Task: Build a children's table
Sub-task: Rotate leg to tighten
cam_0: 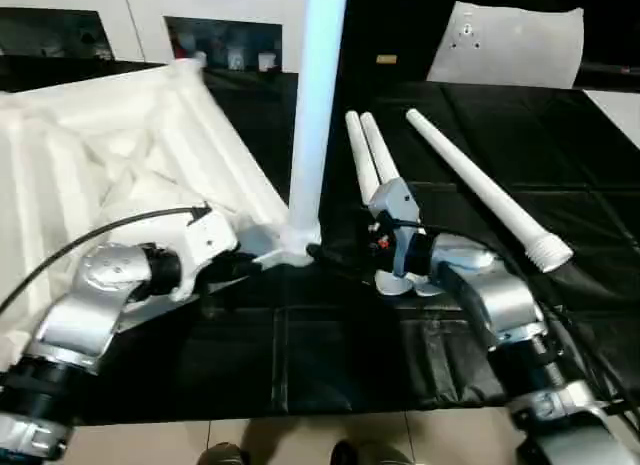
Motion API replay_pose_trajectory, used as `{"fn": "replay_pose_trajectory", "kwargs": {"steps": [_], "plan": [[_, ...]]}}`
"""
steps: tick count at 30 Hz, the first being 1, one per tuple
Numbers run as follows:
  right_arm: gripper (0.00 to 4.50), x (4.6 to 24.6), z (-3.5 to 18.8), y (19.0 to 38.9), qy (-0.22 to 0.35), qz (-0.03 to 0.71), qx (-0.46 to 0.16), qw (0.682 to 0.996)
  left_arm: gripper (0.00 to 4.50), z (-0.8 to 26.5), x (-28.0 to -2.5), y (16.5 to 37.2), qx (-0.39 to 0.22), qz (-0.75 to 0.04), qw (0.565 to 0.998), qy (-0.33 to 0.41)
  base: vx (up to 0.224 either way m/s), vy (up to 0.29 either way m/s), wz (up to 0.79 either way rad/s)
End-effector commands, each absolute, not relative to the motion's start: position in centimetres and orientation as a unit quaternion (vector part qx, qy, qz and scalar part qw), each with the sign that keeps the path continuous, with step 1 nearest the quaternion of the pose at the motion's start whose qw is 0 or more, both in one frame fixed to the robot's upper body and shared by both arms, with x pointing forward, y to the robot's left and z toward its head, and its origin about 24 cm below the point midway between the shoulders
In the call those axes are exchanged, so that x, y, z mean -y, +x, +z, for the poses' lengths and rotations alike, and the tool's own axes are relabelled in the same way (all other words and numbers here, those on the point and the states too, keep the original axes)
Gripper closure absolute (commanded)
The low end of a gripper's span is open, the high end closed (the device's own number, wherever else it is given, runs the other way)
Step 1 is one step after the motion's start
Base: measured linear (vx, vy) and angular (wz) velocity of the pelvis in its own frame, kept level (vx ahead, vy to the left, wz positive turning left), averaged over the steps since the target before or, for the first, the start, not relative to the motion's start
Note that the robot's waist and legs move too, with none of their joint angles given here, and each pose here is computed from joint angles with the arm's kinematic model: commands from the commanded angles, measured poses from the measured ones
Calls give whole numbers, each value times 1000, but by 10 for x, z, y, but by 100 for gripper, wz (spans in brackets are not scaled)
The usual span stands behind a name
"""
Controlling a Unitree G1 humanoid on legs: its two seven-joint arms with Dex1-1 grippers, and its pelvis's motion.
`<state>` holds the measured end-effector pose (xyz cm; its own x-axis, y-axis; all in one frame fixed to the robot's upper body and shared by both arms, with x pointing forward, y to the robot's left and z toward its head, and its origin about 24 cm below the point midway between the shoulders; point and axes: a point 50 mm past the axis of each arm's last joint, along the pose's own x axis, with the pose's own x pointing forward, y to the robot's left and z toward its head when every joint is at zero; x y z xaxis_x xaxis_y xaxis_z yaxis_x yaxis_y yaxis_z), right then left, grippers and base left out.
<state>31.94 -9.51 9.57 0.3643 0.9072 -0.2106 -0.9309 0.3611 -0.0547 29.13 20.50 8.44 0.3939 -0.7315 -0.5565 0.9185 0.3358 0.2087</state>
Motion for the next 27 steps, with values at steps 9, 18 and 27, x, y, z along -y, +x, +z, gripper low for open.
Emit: {"fn": "replay_pose_trajectory", "kwargs": {"steps": [9, 18, 27], "plan": [[4, 85, 84, 313, -112, 637, -96, 757, 450, 69, -197, 280, -229, -616, 707, 260, 0, 0, 0], [33, 81, 79, 317, -96, 643, -102, 753, 450, 71, -193, 280, -226, -635, 693, 258, 0, 0, 0], [112, 84, 75, 315, -84, 654, -110, 744, 450, 71, -194, 280, -232, -639, 685, 260, 0, 0, 0]]}}
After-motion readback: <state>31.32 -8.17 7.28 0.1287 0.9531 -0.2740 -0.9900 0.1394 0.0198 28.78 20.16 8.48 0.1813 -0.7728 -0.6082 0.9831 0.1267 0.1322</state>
